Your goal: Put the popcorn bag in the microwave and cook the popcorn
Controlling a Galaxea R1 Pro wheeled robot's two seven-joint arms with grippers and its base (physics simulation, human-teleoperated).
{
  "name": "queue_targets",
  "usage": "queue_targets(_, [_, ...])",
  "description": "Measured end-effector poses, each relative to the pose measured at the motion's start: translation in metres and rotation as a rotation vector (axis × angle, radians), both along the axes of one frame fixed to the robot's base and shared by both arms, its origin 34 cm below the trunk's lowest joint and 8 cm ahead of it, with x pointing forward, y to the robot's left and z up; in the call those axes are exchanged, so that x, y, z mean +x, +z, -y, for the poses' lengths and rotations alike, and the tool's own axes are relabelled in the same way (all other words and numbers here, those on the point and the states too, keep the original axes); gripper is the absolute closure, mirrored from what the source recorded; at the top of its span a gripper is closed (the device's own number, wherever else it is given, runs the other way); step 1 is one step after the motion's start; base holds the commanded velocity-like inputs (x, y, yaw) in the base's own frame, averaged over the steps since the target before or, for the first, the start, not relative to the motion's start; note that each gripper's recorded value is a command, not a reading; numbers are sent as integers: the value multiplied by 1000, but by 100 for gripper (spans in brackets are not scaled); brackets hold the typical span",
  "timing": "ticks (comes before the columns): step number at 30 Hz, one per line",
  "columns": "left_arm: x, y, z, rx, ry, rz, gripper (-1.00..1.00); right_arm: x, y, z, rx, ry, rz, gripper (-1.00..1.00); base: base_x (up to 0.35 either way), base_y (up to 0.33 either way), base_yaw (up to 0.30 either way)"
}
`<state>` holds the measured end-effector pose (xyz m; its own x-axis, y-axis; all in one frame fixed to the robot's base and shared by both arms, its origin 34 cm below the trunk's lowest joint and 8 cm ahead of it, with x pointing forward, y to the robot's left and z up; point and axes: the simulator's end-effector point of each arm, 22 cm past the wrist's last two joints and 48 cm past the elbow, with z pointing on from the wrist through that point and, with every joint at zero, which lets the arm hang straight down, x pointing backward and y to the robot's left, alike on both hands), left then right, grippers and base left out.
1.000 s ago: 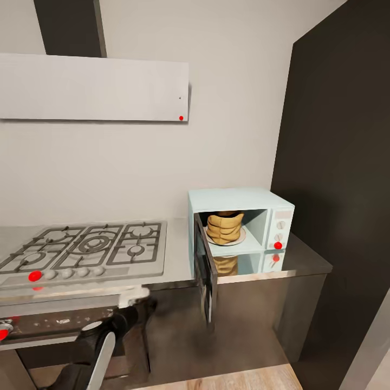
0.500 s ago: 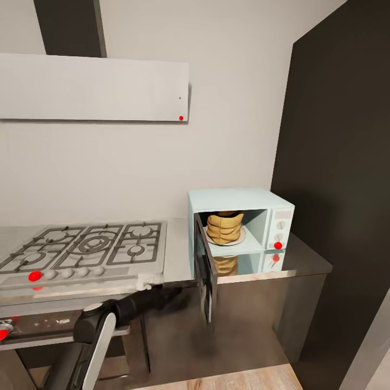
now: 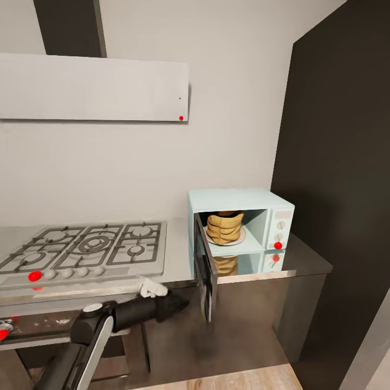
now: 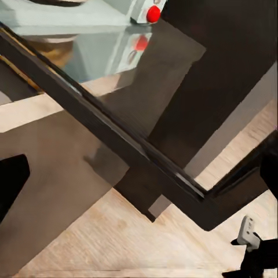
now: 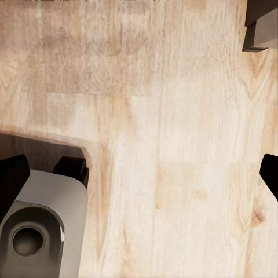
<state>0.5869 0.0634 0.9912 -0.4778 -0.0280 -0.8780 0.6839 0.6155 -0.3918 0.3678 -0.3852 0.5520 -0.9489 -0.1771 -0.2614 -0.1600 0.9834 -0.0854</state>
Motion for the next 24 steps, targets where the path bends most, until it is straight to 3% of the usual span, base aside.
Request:
queue_targets(4, [-2,-15,11,99,-12,13,-100,0,0,0,0,-2,1,-100,0,0,-186])
queue_targets(8, [-1,-20,13,130,-8,19,-100,0,0,0,0,-2,1,-100,0,0,-233])
queue_targets(18, [0,-19,15,132,-2,23,-100,0,0,1,-1,-2,0,-100,0,0,-240])
queue_targets(21, [0,-11,29,101,-4,35,-100,0,0,1,-1,-2,0,-100,0,0,-240])
queue_targets(24, [8,-6,37,92,45,44,-100,0,0,2,-1,-2,0,-100,0,0,-240])
